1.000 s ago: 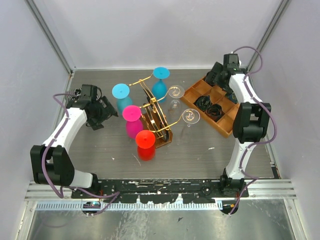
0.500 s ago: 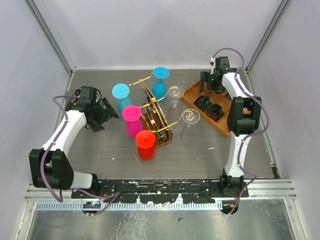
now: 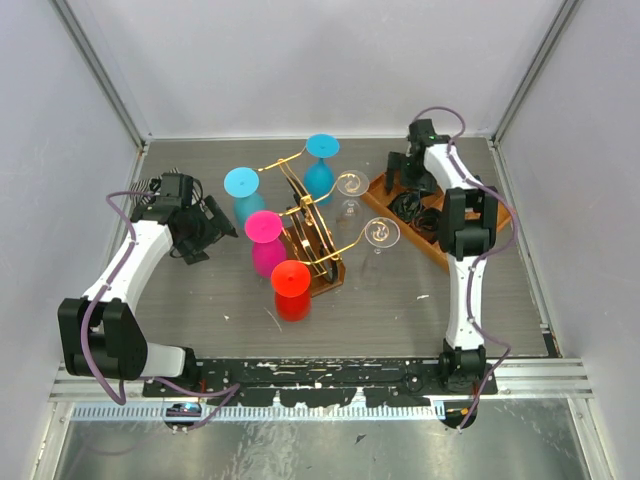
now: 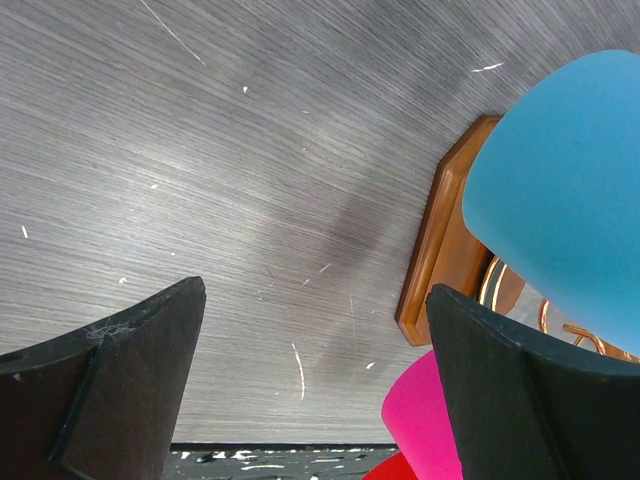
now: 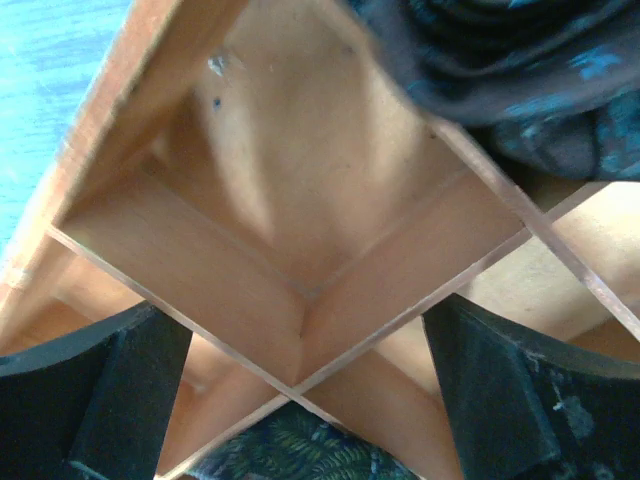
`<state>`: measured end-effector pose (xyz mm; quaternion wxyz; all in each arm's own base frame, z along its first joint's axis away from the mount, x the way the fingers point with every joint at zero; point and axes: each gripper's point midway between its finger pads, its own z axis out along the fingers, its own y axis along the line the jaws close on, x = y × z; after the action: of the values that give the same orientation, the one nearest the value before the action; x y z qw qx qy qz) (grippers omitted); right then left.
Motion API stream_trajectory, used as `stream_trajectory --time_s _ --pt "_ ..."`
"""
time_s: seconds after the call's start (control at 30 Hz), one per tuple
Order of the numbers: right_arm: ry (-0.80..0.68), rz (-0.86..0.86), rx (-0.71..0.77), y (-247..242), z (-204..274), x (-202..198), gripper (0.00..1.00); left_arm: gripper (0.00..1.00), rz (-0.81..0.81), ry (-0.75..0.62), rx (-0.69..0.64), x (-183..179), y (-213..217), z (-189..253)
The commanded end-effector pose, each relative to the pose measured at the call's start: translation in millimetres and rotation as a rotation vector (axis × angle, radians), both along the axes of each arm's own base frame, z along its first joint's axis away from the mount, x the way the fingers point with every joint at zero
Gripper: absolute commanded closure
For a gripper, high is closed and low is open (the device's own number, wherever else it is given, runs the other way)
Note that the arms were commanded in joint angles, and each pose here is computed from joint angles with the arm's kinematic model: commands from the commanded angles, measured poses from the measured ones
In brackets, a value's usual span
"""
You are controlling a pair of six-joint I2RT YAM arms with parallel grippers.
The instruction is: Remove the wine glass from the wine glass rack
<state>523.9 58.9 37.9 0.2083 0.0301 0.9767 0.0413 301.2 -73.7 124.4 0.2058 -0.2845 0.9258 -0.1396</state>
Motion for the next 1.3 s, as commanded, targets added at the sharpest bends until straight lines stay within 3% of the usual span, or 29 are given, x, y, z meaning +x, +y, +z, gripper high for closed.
stream_trajectory --time_s 0.0,0.43,0.7,1.27 --pt "0.017 -0.338 0.091 -43.9 10.3 6.4 0.00 0.00 -0.014 0.018 -0.005 -9.8 0.2 -1.7" --pt "-0.131 -0.671 0.303 -81.5 25.2 52.2 0.00 0.00 -0.019 0.030 -0.019 -17.1 -2.1 -1.2" --pt "-0.261 -0.814 0.269 -128.2 48.4 79.4 0.00 0.00 -0.023 0.015 -0.014 -26.1 -0.4 10.7" --pt "-0.407 -0.836 0.002 -204.0 67.3 85.7 0.00 0.00 -0.020 -0.004 -0.013 -39.2 1.4 22.9"
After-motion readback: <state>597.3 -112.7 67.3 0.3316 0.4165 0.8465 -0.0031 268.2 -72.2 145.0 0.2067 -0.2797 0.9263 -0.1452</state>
